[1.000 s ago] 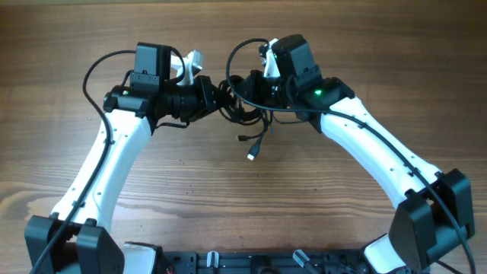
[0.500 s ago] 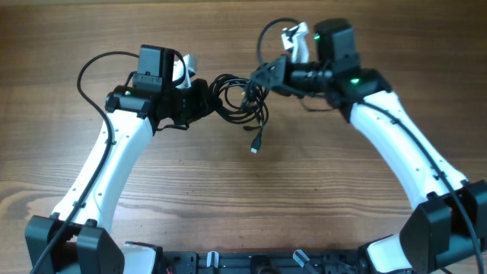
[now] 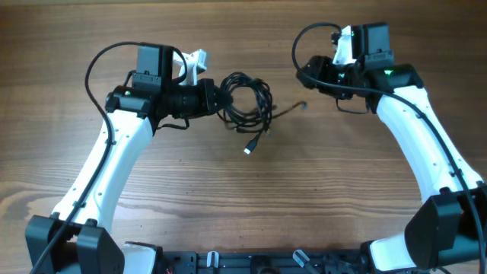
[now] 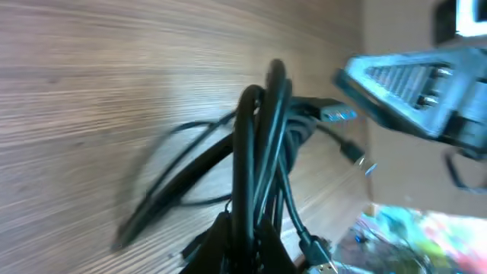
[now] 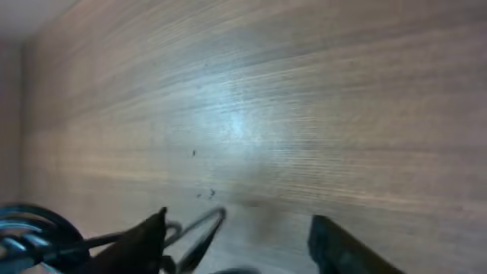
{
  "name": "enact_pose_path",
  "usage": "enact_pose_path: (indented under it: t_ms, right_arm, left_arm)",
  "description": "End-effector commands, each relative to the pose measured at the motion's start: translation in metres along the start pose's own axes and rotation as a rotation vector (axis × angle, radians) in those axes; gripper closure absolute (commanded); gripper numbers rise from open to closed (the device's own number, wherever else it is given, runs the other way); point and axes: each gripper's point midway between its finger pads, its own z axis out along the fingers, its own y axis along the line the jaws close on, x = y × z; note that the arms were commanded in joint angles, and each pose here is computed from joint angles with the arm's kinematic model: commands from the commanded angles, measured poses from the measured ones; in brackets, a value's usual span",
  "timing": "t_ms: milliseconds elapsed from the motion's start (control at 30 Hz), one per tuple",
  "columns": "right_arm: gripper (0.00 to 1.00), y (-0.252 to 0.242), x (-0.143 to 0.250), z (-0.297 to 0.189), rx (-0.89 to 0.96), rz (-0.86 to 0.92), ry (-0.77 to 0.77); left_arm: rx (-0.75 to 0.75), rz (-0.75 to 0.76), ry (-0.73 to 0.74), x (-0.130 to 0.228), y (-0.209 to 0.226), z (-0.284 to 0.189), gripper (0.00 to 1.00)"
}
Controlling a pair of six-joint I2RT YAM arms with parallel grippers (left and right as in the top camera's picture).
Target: Untangle cables
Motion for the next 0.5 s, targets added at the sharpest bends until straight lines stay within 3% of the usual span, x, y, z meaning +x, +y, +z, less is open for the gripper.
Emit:
enact_pose_path:
  t_ms: [0,133,200,333,467]
  right_arm:
    - [0.33,0.07,-0.023,-0.045,-0.226,-0.291,-0.074]
    - [0.33,0.133,-0.005,-0.054,-0.33,-0.537,-0.069]
    - [0.32,0.15,0.01,-0.049,-0.354,-0.634,-0.055]
    - [0.35,0.164,0.023,-0.043,-0.351,-0.682,-0.042]
    - [0.53,0.169,0.017,-0.044,-0.364,-0.62,-0.06]
  left_arm:
    - [0.145,0.04,0.036,0.005,-0.023,-0.005,0.96]
    - [0.452,0.088,0.041,-0.004,-0.059,-0.039,0.96]
    - [0.512,0.067,0.044,-0.006,-0.06,-0.052,0.96]
    - [0.509,0.0,0.029,-0.013,-0.052,-0.061,0.96]
    - [0.508,-0.002,0.029,-0.013,-0.051,-0.061,0.96]
